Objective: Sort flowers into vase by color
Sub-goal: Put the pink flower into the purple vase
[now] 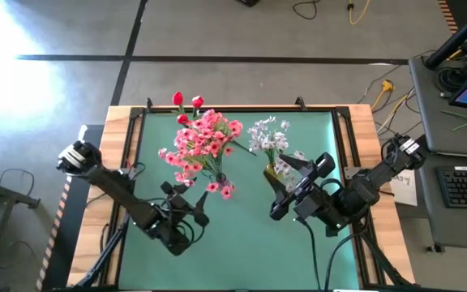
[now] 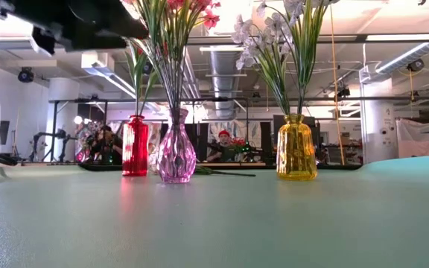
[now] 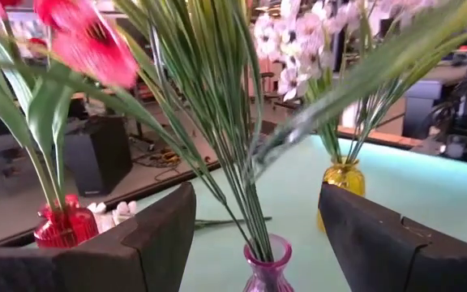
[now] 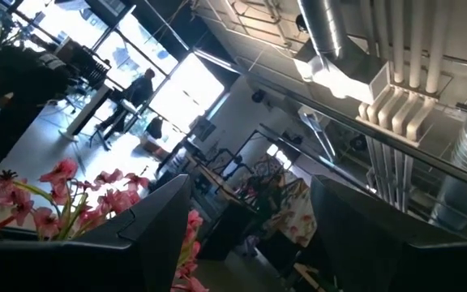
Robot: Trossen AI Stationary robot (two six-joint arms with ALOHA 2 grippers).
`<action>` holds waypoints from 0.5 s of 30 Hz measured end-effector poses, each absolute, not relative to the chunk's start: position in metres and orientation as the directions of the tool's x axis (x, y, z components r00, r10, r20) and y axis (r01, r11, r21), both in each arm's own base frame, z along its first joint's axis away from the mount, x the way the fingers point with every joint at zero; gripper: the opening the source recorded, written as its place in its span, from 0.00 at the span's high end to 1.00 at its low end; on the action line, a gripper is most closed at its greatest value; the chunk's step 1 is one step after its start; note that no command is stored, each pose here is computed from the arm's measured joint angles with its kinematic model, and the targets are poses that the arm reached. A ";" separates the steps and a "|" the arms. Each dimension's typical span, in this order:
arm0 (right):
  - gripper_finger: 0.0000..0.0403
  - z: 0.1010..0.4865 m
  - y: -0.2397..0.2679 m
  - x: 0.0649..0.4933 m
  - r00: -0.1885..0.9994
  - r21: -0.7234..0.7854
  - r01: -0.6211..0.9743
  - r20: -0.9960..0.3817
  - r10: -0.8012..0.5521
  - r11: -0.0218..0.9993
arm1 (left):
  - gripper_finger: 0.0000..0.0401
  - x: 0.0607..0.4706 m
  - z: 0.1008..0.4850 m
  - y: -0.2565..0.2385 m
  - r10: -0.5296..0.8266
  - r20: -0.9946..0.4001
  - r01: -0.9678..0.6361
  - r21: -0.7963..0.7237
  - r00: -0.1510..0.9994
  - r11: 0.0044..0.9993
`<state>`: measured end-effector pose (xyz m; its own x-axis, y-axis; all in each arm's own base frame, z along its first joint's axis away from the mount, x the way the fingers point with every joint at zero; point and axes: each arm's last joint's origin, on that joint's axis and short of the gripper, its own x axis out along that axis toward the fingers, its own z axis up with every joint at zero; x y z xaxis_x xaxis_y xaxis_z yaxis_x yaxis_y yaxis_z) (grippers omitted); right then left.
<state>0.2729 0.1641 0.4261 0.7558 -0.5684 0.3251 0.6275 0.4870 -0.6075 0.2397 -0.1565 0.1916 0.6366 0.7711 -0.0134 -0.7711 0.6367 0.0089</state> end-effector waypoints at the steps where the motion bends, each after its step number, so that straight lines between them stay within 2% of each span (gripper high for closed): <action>1: 0.38 0.426 0.164 0.273 0.756 -0.608 0.627 0.325 -0.568 0.487 | 0.38 0.243 0.187 -0.156 0.776 -0.014 -0.776 0.012 0.631 0.631; 6: 0.38 0.427 0.163 0.273 0.753 -0.608 0.630 0.326 -0.572 0.483 | 0.38 0.261 0.180 -0.150 0.797 -0.039 -0.797 0.020 0.603 0.604; 15: 0.38 0.426 0.156 0.277 0.739 -0.613 0.639 0.323 -0.591 0.465 | 0.38 0.281 0.192 -0.139 0.830 -0.047 -0.826 0.091 0.555 0.557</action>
